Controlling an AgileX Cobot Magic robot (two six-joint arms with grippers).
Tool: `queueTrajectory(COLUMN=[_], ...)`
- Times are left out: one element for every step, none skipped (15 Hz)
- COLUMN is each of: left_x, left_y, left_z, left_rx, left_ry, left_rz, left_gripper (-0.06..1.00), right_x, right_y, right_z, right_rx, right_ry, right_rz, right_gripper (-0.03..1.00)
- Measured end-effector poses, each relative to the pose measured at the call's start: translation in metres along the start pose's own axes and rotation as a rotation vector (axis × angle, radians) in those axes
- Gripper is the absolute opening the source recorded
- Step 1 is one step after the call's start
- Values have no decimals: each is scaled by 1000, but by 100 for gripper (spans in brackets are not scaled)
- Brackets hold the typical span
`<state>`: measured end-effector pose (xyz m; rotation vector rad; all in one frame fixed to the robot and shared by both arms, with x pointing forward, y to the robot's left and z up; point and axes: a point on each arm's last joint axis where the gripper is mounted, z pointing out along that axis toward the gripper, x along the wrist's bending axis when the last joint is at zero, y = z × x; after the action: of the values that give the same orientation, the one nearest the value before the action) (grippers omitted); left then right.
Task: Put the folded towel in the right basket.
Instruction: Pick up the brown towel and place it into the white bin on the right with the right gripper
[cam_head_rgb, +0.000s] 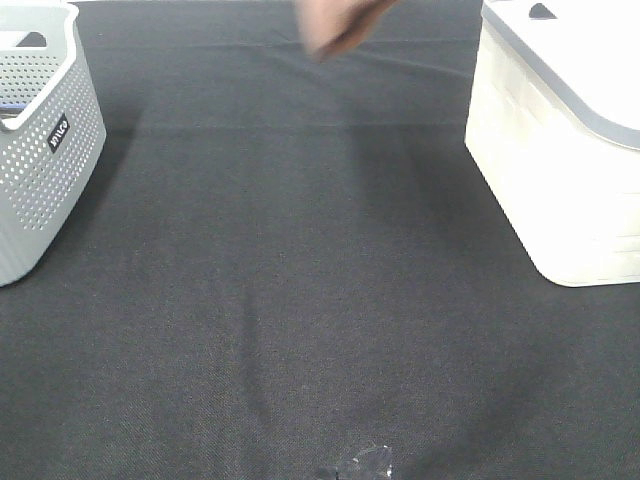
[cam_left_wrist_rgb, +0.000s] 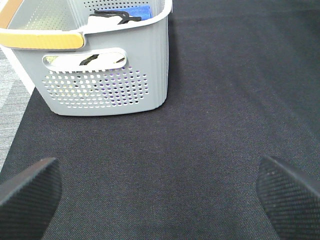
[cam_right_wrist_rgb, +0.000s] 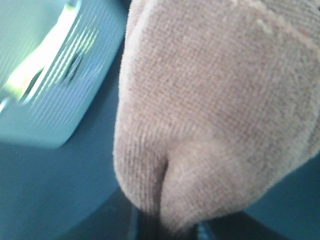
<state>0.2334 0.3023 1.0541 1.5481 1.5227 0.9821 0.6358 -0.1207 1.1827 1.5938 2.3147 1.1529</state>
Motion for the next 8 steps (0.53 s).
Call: queueTrajectory(left_x=[0, 0, 0, 0, 0, 0, 0, 0], left_y=[0, 0, 0, 0, 0, 0, 0, 0], left_z=[0, 0, 0, 0, 0, 0, 0, 0], left_rx=[0, 0, 0, 0, 0, 0, 0, 0], left_ry=[0, 0, 0, 0, 0, 0, 0, 0], left_rz=[0, 0, 0, 0, 0, 0, 0, 0], left_gripper=[99, 99, 99, 99, 99, 99, 99, 99], right_x=[-21, -40, -40, -74, -98, -120, -139, -158], right_y=[4, 4, 4, -3, -11, -18, -25, -29], right_z=[-32, -60, -60, -89, -100, -104, -102, -98], right_rx=[-57, -98, -98, -110, -92, -62, -22, 8], right_ry=[-84, -182, -182, -350, -453, -525, -563, -592], right_rz=[17, 26, 26, 51, 76, 103, 140, 171], right_gripper=[20, 20, 20, 20, 20, 20, 20, 20])
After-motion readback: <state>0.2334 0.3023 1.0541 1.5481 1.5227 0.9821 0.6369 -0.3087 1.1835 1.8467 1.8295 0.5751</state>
